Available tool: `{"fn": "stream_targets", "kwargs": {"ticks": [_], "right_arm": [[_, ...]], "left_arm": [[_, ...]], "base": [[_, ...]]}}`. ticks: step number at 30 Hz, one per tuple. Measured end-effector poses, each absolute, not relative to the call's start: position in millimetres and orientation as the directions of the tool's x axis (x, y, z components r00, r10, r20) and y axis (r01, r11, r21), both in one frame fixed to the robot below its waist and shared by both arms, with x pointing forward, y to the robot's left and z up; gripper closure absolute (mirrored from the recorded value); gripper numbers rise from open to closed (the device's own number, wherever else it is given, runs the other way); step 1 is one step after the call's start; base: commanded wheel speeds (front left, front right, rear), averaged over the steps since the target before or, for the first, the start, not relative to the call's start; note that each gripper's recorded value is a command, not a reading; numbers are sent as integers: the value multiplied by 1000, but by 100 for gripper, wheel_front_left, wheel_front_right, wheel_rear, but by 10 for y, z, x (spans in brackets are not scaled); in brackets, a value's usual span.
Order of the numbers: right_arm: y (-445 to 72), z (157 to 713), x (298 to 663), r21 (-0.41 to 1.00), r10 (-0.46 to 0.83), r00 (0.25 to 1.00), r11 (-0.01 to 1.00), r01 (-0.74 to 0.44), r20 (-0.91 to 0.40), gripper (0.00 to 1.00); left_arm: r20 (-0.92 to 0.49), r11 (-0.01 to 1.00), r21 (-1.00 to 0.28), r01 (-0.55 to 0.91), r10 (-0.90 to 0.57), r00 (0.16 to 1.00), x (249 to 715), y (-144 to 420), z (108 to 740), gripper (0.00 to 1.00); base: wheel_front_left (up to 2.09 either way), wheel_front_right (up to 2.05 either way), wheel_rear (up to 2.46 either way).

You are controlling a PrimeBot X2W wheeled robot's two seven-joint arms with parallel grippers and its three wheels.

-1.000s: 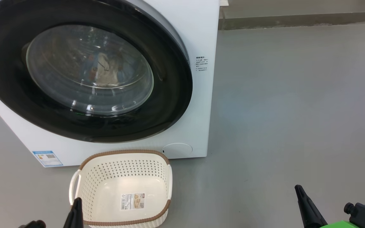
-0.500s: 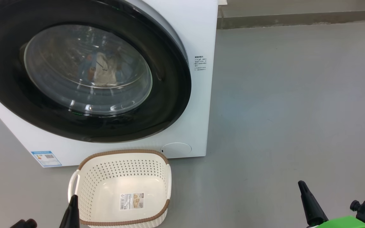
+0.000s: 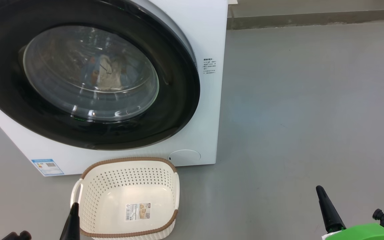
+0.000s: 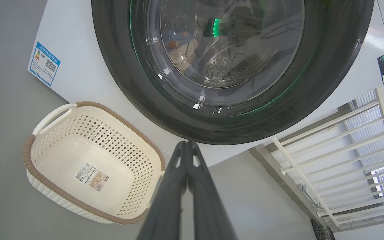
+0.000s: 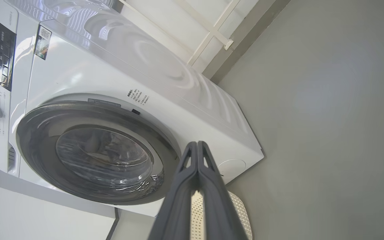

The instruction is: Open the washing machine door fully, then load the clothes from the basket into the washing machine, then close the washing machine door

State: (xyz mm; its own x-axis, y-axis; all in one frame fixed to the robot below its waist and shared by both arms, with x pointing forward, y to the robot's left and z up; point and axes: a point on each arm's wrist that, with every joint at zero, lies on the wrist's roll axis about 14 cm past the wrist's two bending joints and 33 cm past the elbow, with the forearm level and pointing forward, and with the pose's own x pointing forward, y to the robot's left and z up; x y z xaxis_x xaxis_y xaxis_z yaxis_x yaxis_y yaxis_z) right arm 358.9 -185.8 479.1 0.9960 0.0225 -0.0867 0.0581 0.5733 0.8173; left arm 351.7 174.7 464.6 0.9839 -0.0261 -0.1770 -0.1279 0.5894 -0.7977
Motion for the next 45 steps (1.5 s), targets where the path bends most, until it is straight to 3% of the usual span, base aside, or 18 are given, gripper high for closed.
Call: {"fn": "stream_targets", "kwargs": {"ticks": [45], "right_arm": [[-2033,4815,3727,991,-22,997,102,81,-79,100]], "left_arm": [[-121,106,-987,-117,-35,992,3712,1841,4745,100]], "base": [[0,0,0]]}}
